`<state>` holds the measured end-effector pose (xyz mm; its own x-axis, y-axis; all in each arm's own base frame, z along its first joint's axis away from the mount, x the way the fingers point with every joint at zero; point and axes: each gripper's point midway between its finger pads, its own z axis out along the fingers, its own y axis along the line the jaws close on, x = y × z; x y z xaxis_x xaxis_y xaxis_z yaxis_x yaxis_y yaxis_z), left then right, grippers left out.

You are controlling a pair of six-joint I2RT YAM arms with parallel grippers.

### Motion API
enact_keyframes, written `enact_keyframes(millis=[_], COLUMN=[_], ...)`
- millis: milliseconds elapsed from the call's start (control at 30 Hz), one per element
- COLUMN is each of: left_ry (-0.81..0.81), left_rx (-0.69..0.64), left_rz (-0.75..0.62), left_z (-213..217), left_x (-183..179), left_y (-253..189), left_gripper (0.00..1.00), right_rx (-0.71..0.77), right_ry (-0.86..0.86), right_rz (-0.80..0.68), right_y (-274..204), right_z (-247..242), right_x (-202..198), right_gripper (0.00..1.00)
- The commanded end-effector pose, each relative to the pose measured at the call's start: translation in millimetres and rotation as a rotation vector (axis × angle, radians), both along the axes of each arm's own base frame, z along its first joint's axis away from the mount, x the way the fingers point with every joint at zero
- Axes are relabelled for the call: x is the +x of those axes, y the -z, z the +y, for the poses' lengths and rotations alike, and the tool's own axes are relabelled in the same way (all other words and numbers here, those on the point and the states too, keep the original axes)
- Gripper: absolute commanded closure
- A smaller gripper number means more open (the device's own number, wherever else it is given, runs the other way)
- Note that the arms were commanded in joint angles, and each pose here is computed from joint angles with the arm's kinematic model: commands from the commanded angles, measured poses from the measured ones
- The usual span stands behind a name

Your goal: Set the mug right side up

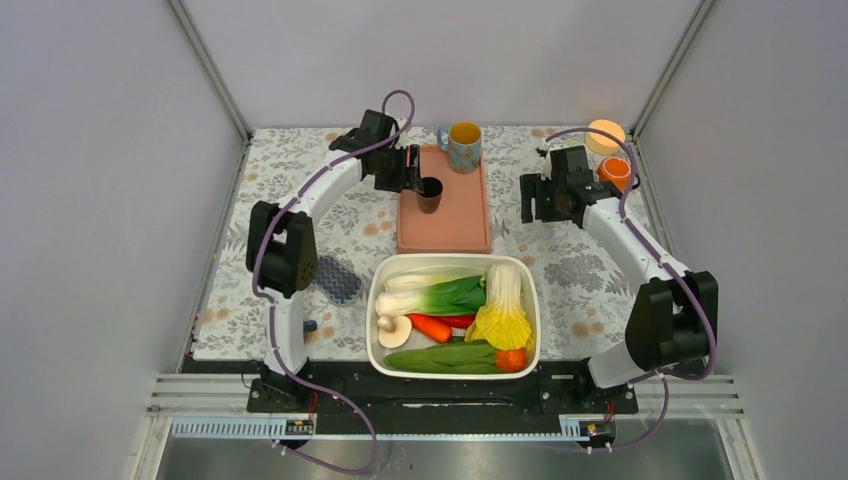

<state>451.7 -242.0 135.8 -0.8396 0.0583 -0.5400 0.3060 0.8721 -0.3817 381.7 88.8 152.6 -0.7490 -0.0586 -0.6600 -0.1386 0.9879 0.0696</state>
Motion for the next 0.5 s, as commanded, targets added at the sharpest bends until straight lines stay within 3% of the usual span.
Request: enact_keyframes(millis=[0,100,233,467], left_ry=[-0.111,-0.112,-0.116,-0.080], left_rx=[0.006,0.021,0.032,0.088], left_rz=[-0.040,-0.004,-0.001,-0.033], left_z=[-4.5,-6.9,-10.4,-5.9], left_x=[31.4,35.4,47.1,53.3], left_y=[-0.8,15.3,22.3,24.7], left_gripper=[0.37,0.45,0.46,0.88], right_rx=[0.040,0.039,0.075,0.082], right_ry=[0.044,0.045,0.007,-0.010], right_rz=[-0.143,-0.134,-0.128,-0.138], right_y=[-29.4,-24.2,-23.5,-26.1], right_z=[-7.5,-10.4,-2.2,-0.3], right_x=[8.8,6.2,5.4,4.1], right_gripper=[0.22,0.22,0.22,0.22])
